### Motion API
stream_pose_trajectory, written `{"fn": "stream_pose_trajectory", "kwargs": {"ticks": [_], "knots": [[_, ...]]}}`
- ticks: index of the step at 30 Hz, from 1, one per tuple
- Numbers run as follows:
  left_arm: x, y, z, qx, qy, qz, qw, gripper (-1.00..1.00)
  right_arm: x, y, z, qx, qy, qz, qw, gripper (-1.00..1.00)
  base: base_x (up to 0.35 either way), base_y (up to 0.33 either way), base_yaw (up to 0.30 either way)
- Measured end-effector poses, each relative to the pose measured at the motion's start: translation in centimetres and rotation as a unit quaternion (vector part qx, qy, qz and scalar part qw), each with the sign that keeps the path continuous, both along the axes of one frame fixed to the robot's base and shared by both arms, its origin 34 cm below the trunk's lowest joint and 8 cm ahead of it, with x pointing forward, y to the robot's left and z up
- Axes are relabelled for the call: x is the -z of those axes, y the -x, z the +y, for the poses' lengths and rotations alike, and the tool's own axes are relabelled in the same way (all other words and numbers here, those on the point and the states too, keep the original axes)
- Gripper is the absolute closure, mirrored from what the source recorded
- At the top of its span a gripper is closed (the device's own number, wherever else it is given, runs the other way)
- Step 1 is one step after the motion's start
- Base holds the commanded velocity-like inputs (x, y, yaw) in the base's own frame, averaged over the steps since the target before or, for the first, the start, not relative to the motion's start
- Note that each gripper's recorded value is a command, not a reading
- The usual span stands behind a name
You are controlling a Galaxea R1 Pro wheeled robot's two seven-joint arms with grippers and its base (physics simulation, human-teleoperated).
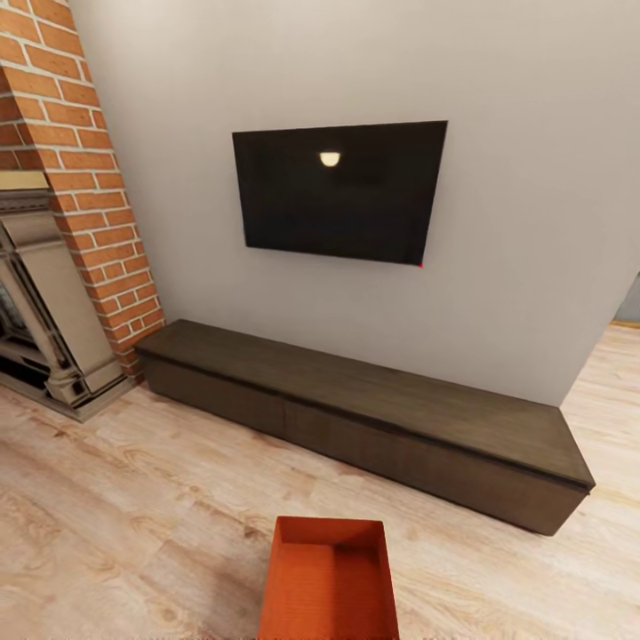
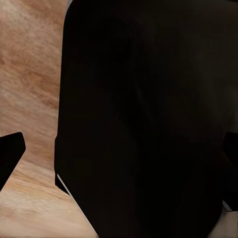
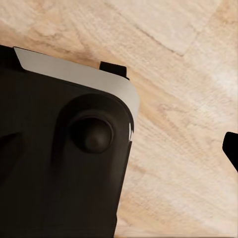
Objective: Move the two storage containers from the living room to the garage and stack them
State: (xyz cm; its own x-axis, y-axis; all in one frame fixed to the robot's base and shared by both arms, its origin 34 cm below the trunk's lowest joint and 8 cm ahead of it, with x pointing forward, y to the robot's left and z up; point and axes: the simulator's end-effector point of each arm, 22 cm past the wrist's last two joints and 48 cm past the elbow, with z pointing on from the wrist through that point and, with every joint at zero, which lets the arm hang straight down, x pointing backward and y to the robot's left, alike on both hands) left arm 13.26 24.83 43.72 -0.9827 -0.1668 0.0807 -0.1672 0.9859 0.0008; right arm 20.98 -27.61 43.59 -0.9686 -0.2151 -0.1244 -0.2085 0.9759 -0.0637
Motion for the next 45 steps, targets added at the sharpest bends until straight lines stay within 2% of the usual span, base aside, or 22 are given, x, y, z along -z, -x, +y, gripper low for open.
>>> {"fn": "stream_pose_trajectory", "kwargs": {"ticks": [28,45], "knots": [[-0.1,1.6,-0.1,0.0,0.0,0.021,0.9998,-1.0,0.2,1.6,-0.2,-0.002,0.006,0.02,0.9998,-1.0,0.0,0.0,-0.142],[-0.1,2.7,0.0,0.0,0.0,0.035,0.9994,-1.0,0.4,2.7,-0.1,-0.001,0.003,0.035,0.9994,-1.0,0.0,0.0,-0.014]]}}
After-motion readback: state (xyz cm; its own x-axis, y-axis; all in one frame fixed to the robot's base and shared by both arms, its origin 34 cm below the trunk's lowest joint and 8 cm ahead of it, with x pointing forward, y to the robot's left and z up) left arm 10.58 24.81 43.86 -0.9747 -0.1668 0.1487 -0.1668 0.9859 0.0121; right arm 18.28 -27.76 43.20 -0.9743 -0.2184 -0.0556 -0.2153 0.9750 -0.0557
